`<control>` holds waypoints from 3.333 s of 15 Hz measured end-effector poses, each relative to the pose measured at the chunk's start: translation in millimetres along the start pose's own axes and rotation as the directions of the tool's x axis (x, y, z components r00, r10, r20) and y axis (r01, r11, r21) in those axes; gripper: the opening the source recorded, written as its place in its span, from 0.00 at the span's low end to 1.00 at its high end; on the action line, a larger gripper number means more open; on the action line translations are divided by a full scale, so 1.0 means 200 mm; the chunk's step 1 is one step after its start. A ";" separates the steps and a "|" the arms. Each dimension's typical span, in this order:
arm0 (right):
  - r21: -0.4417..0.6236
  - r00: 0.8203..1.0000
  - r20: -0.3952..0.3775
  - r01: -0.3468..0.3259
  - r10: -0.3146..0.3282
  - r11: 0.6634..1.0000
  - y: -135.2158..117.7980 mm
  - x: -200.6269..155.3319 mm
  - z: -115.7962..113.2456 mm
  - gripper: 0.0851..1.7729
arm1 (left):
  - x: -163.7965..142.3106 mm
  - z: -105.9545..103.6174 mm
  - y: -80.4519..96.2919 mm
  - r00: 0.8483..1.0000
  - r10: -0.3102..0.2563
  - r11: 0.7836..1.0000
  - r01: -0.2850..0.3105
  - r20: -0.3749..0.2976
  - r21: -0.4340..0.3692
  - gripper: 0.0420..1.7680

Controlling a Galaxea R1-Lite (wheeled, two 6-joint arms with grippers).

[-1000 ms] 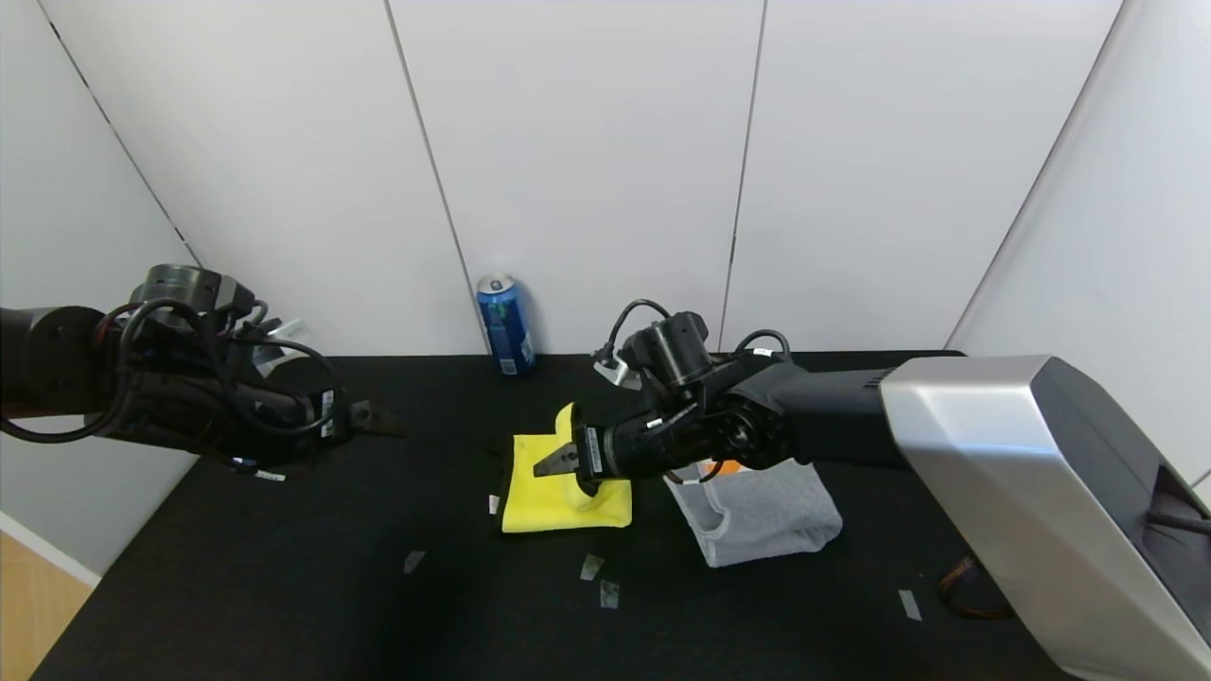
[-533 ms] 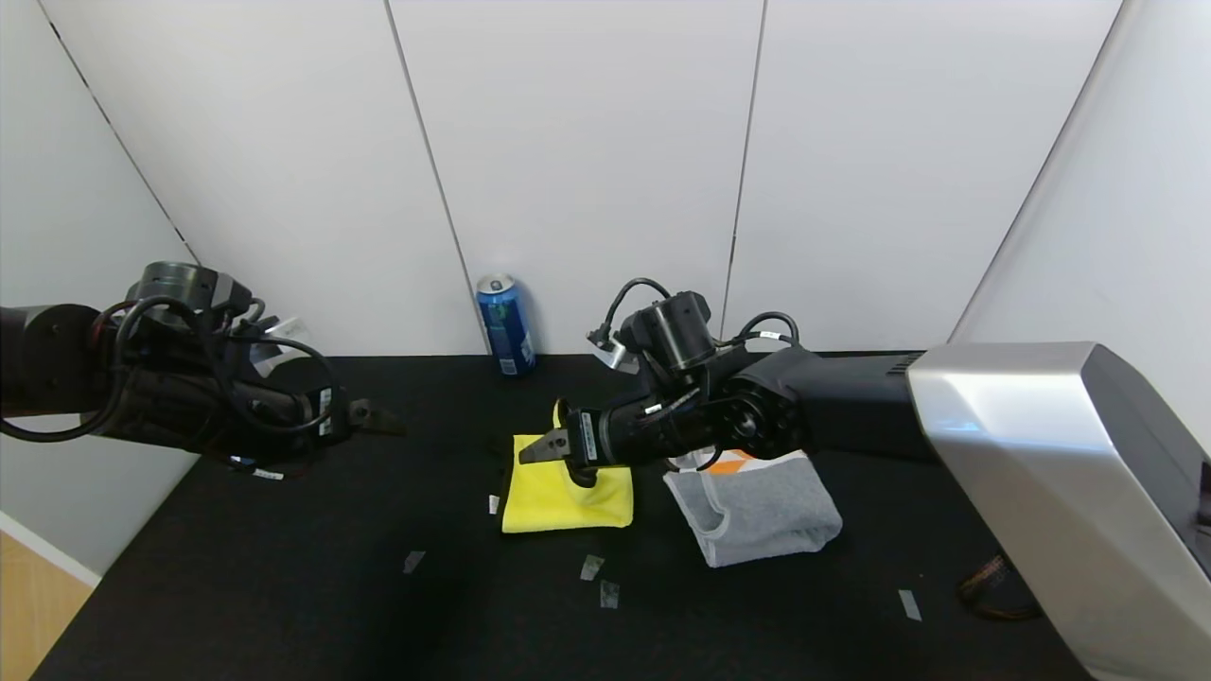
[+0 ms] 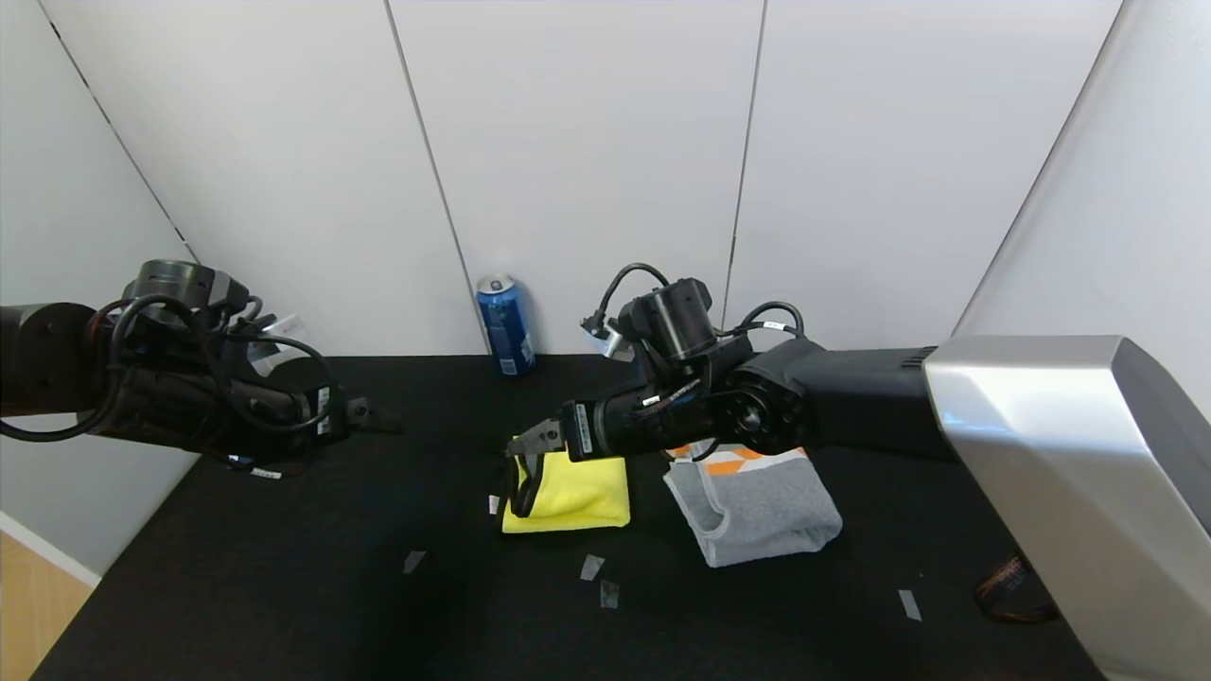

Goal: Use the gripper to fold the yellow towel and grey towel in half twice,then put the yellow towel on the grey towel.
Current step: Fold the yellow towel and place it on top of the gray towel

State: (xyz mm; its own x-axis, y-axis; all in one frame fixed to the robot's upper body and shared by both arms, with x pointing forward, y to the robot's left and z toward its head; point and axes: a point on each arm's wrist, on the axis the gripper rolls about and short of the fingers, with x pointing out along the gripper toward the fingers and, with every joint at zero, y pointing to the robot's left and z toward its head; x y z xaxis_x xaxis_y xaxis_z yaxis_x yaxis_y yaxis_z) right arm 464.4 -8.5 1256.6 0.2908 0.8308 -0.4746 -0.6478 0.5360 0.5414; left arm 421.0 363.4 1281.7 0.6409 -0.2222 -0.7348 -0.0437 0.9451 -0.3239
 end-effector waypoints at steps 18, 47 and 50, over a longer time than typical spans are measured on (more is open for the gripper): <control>0.163 0.989 -0.069 0.143 -0.133 0.976 -0.21 -0.22 0.04 0.96 | 0.00 -0.15 -0.31 0.971 -0.211 0.976 0.216 -0.115 0.032 0.97; 0.194 0.987 -0.101 0.142 -0.124 0.971 -0.45 0.13 -0.15 0.96 | 0.48 -0.22 -0.32 0.919 -0.264 0.961 0.276 -0.294 -0.002 0.97; 0.201 0.988 -0.099 0.140 -0.123 0.970 -0.46 0.14 -0.16 0.96 | 0.53 -0.22 -0.33 0.921 -0.271 0.959 0.284 -0.280 0.007 0.97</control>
State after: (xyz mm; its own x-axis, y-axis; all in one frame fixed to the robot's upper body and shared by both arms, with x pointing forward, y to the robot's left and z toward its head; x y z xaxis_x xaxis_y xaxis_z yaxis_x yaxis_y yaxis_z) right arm 509.3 -39.5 1172.9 0.2972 0.7399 -0.6035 -0.4459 0.6664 0.5975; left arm 458.0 267.3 1199.5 0.3874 -0.5277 -0.7559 0.1458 0.8447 -0.5149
